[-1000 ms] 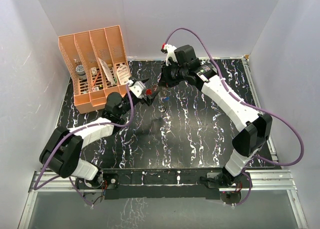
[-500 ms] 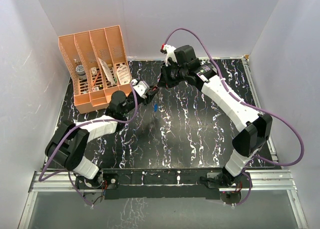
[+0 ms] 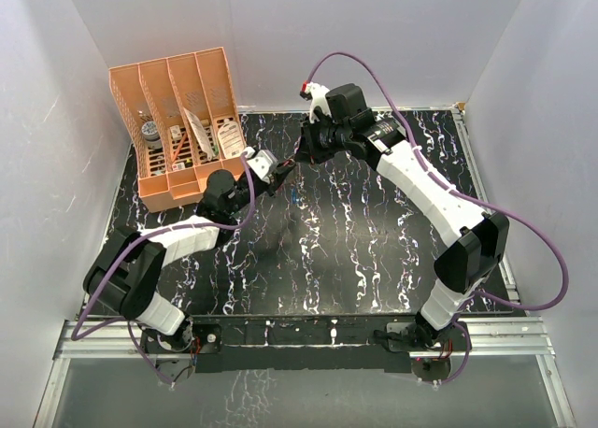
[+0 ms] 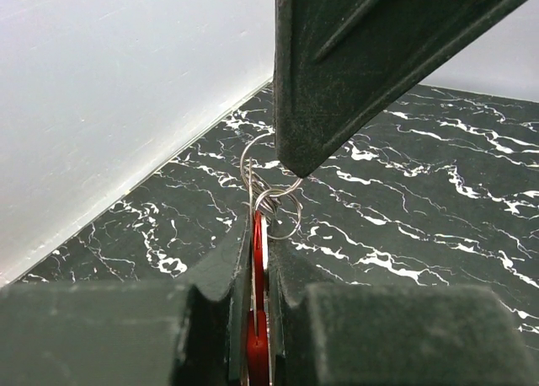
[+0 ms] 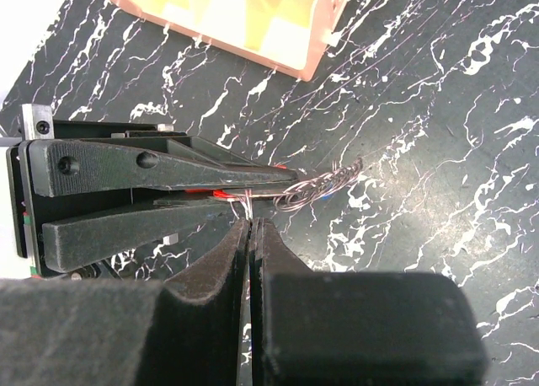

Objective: Put the keys on the keyring

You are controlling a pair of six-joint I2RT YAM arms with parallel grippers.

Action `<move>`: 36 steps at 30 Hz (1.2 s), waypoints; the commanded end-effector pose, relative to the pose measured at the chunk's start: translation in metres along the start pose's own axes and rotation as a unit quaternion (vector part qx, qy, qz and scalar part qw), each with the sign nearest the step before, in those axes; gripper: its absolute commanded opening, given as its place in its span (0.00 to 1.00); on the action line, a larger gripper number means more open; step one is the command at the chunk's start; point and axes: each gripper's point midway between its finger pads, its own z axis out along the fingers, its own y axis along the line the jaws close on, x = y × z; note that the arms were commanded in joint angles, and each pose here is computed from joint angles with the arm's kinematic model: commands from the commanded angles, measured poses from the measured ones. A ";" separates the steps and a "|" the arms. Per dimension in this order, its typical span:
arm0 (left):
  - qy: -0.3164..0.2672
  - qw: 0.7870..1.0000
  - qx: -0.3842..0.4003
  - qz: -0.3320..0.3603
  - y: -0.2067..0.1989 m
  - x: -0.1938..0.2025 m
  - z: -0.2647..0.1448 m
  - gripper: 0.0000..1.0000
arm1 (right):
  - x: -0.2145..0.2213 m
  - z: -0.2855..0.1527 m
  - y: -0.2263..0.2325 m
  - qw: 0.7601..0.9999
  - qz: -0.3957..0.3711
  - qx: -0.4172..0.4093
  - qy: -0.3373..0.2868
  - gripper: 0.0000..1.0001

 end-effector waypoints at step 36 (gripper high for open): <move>-0.116 0.983 -0.055 -0.131 0.012 -0.067 -0.011 0.00 | -0.047 -0.021 0.027 0.980 0.038 -0.063 -0.187 0.30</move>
